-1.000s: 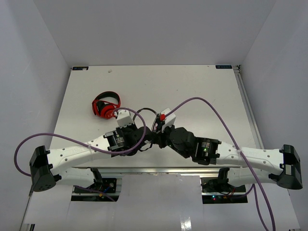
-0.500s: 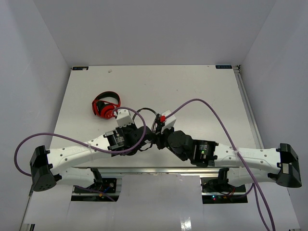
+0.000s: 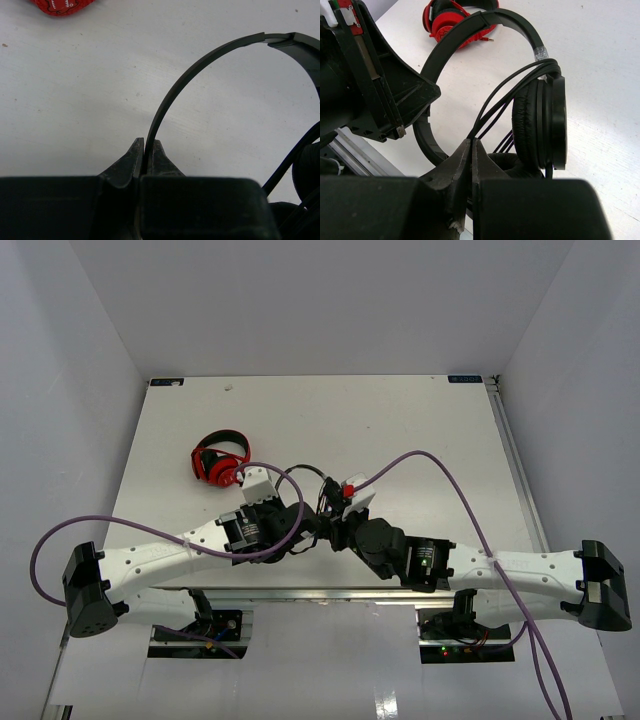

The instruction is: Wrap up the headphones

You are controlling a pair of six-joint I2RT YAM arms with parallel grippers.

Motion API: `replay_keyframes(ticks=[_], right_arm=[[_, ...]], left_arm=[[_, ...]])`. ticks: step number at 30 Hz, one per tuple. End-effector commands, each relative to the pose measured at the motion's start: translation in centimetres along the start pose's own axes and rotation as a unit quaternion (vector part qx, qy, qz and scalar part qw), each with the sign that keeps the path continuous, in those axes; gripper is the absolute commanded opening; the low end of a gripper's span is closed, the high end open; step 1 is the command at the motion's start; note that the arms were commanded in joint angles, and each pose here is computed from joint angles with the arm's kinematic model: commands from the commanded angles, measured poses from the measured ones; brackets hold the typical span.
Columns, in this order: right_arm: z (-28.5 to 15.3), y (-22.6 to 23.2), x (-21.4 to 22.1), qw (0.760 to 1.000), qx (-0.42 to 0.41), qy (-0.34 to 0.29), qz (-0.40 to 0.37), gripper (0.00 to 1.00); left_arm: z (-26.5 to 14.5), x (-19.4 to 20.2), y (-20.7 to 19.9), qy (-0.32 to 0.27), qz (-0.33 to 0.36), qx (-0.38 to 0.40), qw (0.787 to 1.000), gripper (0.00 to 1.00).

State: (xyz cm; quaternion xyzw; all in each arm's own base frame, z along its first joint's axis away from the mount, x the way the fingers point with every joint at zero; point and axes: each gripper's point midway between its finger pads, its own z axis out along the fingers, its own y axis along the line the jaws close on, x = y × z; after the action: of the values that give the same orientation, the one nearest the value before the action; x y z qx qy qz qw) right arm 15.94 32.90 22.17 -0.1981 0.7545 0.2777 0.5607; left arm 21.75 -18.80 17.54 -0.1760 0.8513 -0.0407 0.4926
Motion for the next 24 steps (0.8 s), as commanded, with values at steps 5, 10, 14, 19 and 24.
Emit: replay_keyframes(ticks=[5,10,14,19,24], right_arm=[[0.4,-0.7,0.8,1.000,0.028,0.002,-0.007,0.08],[0.5,-0.1,0.5,1.000,0.015,-0.002,-0.007,0.08],[0.4,0.1,0.3,1.000,0.012,-0.004,-0.007,0.18],[0.2,-0.2,0.0,1.000,0.015,-0.010,-0.009,0.23],[0.1,-0.2,-0.2,1.000,0.016,-0.014,-0.012,0.24]], left_arm=[[-1.0,-3.4,-2.0,-0.034,-0.085,0.030,0.995,0.00],[-0.9,-3.2,-1.9,-0.034,-0.081,0.027,0.996,0.00],[-0.8,-3.1,-1.8,-0.035,-0.079,0.026,0.996,0.00],[-0.8,-3.0,-1.6,-0.035,-0.078,0.026,0.996,0.00],[-0.7,-3.0,-1.6,-0.035,-0.076,0.024,0.996,0.00]])
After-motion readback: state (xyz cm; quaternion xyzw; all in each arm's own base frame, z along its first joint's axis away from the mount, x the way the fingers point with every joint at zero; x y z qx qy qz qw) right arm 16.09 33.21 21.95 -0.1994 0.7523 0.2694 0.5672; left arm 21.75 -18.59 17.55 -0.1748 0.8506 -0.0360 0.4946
